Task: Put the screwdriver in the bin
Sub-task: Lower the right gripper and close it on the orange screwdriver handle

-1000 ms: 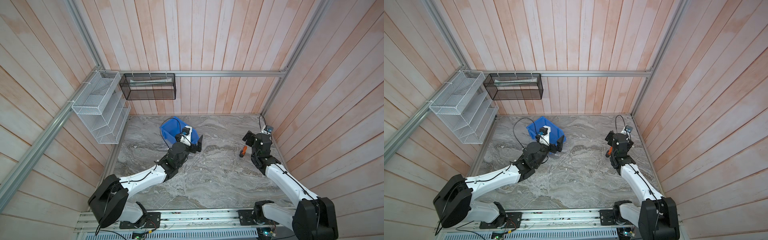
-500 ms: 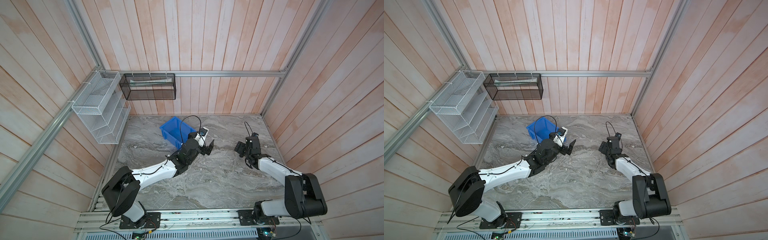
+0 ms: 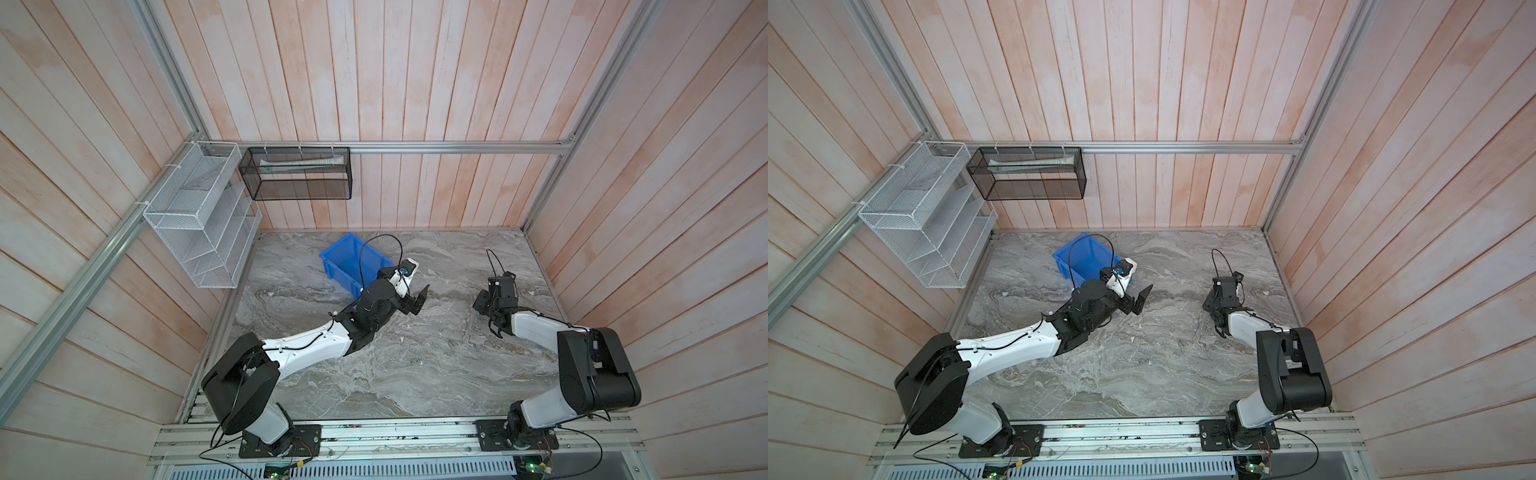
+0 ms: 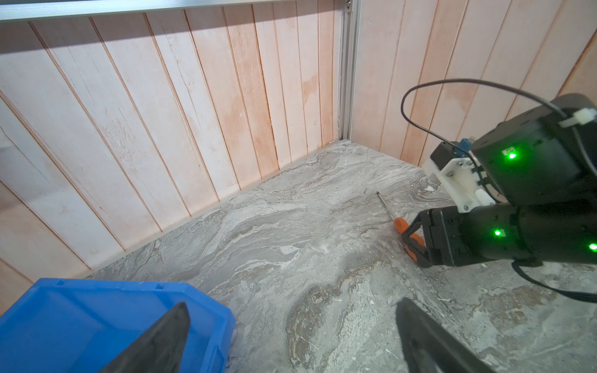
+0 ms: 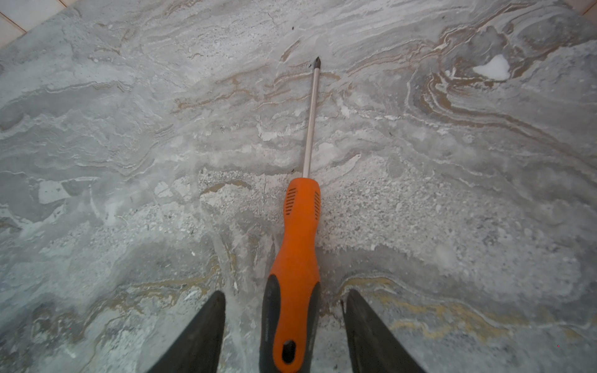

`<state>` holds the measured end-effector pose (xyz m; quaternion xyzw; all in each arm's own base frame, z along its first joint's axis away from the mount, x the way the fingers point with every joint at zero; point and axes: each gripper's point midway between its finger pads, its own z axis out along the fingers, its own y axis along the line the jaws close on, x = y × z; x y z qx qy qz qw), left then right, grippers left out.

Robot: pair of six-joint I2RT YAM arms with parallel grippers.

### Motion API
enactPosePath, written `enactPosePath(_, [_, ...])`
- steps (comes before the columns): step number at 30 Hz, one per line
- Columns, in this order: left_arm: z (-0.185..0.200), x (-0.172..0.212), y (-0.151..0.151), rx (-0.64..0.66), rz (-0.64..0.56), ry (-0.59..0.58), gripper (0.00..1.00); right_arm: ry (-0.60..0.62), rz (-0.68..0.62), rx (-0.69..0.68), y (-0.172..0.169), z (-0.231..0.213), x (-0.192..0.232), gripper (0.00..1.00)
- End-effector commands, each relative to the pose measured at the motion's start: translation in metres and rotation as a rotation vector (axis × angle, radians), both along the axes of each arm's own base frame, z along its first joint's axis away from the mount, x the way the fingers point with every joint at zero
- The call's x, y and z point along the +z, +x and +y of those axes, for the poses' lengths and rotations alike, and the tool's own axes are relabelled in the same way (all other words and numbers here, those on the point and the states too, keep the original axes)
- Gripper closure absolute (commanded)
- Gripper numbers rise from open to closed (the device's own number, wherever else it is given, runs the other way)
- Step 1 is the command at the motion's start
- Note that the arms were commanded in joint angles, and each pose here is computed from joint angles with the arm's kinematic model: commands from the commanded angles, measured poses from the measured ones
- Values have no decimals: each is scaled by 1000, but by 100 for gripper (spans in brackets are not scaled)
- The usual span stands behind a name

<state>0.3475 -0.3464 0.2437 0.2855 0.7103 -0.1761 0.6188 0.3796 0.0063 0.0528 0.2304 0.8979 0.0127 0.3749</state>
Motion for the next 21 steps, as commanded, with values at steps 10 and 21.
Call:
enactPosePath(10, [10, 9, 0, -19, -1, -51, 0, 136, 20, -12, 2, 1, -28, 57])
enactPosePath(21, [17, 10, 3, -18, 13, -79, 0, 156, 18, 10, 3, 6, -32, 72])
